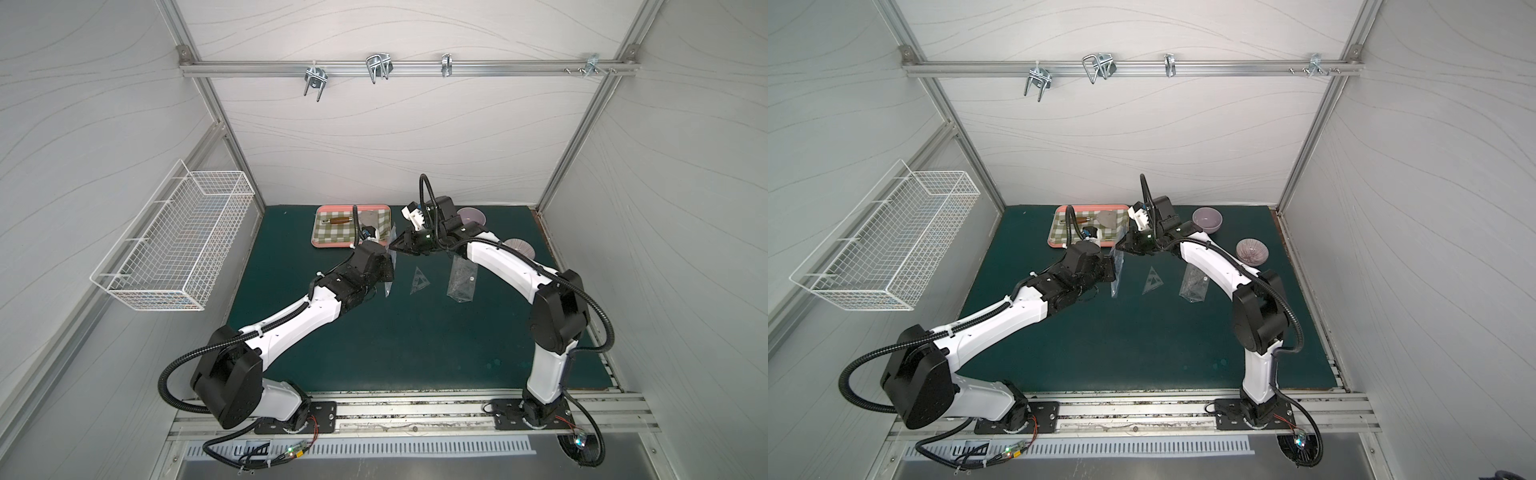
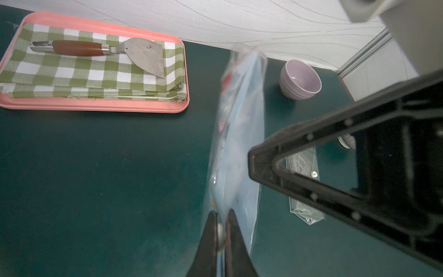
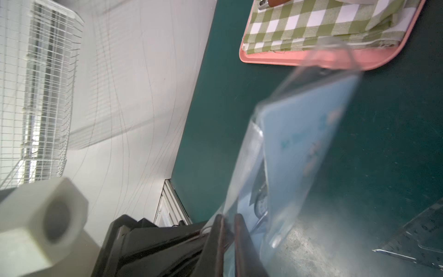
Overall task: Open the ruler set and take out the ruler
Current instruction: Take out the ruler from the ruler set bag.
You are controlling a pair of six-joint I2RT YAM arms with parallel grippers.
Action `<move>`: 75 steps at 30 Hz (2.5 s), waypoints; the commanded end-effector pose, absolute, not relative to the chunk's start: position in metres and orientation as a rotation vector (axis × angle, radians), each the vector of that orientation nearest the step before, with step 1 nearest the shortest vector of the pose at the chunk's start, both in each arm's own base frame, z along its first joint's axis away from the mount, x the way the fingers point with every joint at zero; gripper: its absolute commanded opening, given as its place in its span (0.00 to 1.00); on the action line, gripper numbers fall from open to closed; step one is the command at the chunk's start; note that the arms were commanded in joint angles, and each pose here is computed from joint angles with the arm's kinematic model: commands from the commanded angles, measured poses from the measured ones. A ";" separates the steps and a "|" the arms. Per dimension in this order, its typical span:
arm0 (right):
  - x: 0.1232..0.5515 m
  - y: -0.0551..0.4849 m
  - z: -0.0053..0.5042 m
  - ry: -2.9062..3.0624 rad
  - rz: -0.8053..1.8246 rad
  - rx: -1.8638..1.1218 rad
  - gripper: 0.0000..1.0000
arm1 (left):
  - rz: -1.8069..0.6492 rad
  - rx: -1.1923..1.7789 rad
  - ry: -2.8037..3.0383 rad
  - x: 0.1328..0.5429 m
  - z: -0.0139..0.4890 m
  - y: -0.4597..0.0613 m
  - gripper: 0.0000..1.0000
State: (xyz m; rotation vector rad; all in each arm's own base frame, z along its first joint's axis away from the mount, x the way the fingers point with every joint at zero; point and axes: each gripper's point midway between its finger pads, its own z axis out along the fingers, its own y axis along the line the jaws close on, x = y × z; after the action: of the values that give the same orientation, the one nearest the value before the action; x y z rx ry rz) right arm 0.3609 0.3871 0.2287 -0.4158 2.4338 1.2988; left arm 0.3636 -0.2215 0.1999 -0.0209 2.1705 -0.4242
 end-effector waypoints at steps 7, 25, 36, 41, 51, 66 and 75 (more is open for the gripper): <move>0.365 0.372 0.205 2.545 1.083 -0.377 0.13 | -0.548 -0.055 2.002 0.365 0.255 -0.227 0.00; 0.361 0.383 0.213 2.513 1.104 -0.401 0.20 | -0.569 -0.014 2.009 0.364 0.252 -0.237 0.00; 0.357 0.379 0.224 2.488 1.107 -0.413 0.22 | -0.539 -0.021 2.023 0.367 0.247 -0.235 0.00; 0.357 0.374 0.230 2.463 1.140 -0.394 0.23 | -0.521 -0.027 2.021 0.366 0.246 -0.231 0.00; 0.357 0.368 0.240 2.435 1.145 -0.380 0.23 | -0.516 -0.033 2.018 0.366 0.246 -0.230 0.00; 0.361 0.384 0.234 2.452 1.160 -0.383 0.23 | -0.558 -0.001 2.017 0.364 0.248 -0.246 0.00; 0.363 0.384 0.218 2.512 1.052 -0.400 0.24 | -0.565 0.003 2.002 0.364 0.252 -0.248 0.00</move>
State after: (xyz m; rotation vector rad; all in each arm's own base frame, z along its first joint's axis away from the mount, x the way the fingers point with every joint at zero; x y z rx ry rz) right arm 0.3658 0.3832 0.2303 -0.3852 2.4628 1.1144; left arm 0.3564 -0.2405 0.2224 0.0239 2.0955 -0.5092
